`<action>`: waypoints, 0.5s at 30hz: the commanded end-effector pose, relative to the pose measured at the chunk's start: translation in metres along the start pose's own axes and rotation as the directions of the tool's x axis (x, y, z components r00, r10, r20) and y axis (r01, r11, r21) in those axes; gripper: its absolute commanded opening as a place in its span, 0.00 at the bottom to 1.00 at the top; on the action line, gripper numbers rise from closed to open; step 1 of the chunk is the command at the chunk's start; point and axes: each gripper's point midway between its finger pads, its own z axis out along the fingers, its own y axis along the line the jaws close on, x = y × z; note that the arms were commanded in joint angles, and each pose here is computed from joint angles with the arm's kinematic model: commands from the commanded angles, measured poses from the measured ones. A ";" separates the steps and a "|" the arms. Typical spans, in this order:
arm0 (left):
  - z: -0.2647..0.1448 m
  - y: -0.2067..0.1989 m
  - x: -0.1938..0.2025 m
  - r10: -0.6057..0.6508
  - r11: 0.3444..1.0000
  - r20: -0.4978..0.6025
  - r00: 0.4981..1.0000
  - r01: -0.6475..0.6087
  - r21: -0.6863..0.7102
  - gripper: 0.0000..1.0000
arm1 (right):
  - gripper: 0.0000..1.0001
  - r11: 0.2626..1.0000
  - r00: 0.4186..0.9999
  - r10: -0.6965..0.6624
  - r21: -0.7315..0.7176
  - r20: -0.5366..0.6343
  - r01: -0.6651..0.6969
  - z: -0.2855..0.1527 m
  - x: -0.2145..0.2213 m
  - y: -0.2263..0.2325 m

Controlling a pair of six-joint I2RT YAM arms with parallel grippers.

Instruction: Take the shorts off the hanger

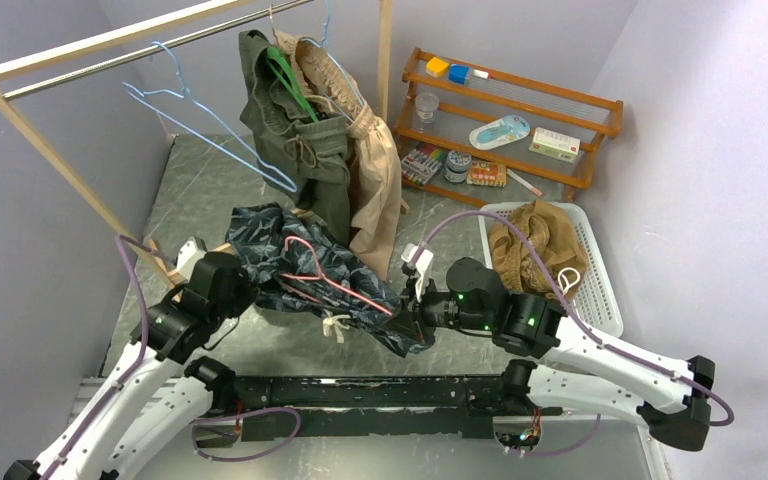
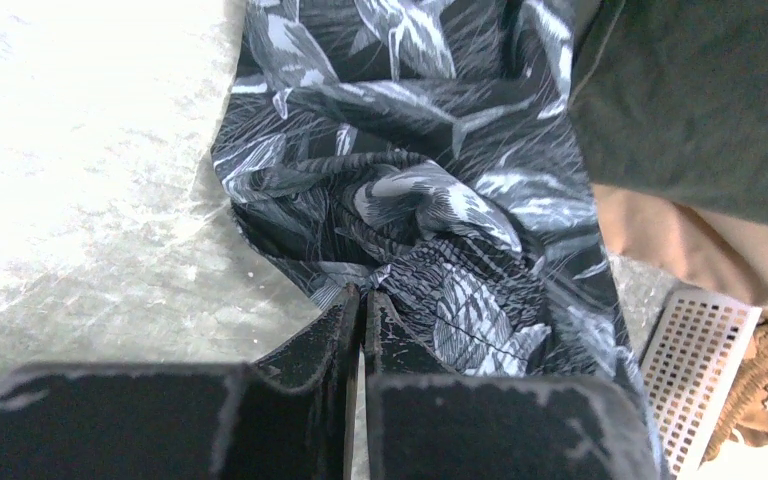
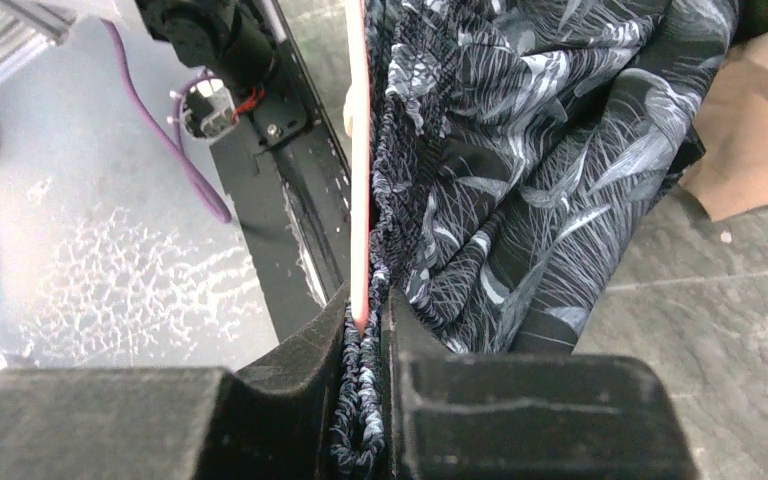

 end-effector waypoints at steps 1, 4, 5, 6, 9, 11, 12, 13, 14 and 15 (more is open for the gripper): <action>0.000 0.026 -0.036 0.063 0.980 0.162 0.985 -0.030 -0.195 0.07 | 0.00 0.995 0.999 -0.044 -0.090 -0.030 0.042 -0.019 0.005 0.018; 0.001 0.019 -0.052 0.085 0.977 0.224 0.971 -0.038 -0.208 0.07 | 0.00 0.990 0.997 -0.053 -0.136 -0.057 0.045 -0.028 0.015 0.025; 0.001 0.018 -0.056 0.099 0.975 0.239 0.966 -0.046 -0.218 0.07 | 0.00 0.986 0.996 -0.056 -0.158 -0.066 0.045 -0.031 0.019 0.029; 0.002 0.018 -0.060 0.111 0.971 0.249 0.962 -0.052 -0.232 0.07 | 0.00 0.985 0.996 -0.060 -0.167 -0.072 0.047 -0.034 0.022 0.030; 0.007 0.018 -0.062 0.143 0.960 0.250 0.958 -0.072 -0.272 0.07 | 0.00 0.983 0.997 -0.065 -0.173 -0.052 0.056 -0.040 0.021 0.032; 0.011 0.020 -0.061 0.152 0.955 0.246 0.957 -0.078 -0.286 0.07 | 0.00 0.978 0.997 -0.083 -0.194 -0.009 0.080 -0.046 0.016 0.036; 0.013 0.019 -0.059 0.150 0.956 0.237 0.960 -0.080 -0.282 0.07 | 0.00 0.978 0.996 -0.086 -0.189 0.010 0.086 -0.048 0.013 0.036; 0.015 0.018 -0.057 0.148 0.958 0.227 0.963 -0.082 -0.275 0.07 | 0.00 0.982 0.996 -0.081 -0.170 0.039 0.087 -0.051 0.009 0.034; 0.017 0.017 -0.055 0.145 0.960 0.217 0.965 -0.084 -0.265 0.07 | 0.00 0.985 0.994 -0.079 -0.150 0.072 0.089 -0.053 0.004 0.031; 0.018 0.018 -0.053 0.144 0.960 0.210 0.967 -0.084 -0.268 0.07 | 0.00 0.987 0.991 -0.081 -0.133 0.105 0.094 -0.055 -0.001 0.029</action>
